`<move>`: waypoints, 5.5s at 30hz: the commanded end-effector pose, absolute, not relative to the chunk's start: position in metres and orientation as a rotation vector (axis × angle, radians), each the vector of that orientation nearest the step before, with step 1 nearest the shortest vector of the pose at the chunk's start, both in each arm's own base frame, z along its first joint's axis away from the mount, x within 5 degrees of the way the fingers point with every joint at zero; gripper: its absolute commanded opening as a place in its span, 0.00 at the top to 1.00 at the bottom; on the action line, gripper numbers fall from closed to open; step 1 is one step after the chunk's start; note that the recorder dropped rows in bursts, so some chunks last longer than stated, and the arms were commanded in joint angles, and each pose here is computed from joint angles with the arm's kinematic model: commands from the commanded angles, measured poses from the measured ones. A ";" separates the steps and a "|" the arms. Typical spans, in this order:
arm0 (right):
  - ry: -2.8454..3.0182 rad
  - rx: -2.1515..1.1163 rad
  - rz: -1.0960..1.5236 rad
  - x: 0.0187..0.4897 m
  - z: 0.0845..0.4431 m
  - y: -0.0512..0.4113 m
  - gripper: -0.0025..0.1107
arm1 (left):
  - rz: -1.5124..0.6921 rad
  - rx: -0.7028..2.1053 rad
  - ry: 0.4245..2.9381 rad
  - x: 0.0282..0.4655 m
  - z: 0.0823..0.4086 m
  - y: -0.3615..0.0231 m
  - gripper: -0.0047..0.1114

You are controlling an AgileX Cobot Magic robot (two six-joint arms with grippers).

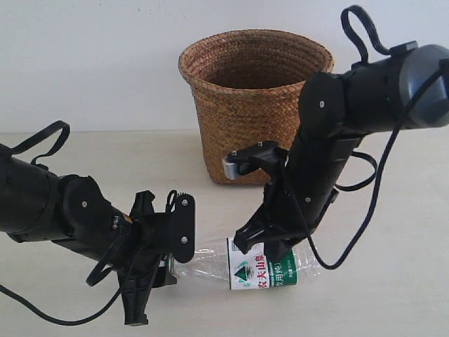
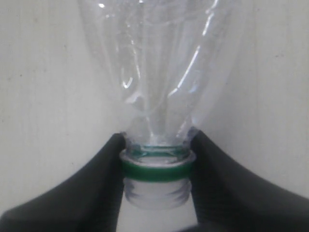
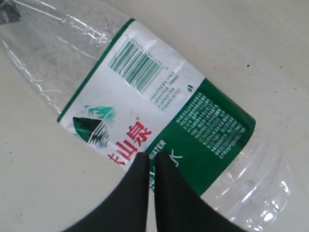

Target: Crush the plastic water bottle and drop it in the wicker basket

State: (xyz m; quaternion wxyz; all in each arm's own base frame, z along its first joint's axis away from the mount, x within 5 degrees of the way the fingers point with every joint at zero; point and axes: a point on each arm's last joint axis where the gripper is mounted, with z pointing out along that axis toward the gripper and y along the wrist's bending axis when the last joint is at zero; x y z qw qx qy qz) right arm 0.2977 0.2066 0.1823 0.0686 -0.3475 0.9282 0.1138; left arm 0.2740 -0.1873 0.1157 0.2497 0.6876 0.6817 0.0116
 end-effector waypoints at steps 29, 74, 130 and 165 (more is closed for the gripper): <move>2.346 -0.887 0.256 0.289 0.239 0.187 0.98 | 0.041 1.871 1.844 0.274 0.117 -0.188 0.93; 1.732 -0.285 0.461 0.111 0.189 0.061 0.98 | 0.026 0.993 1.437 0.289 0.372 -0.190 0.93; 1.747 -0.286 0.506 0.110 0.188 0.063 0.98 | -0.207 0.041 1.562 0.166 0.375 -0.026 0.93; 1.748 -0.284 0.506 0.110 0.188 0.063 0.98 | -0.158 0.164 1.552 0.124 0.372 -0.024 0.93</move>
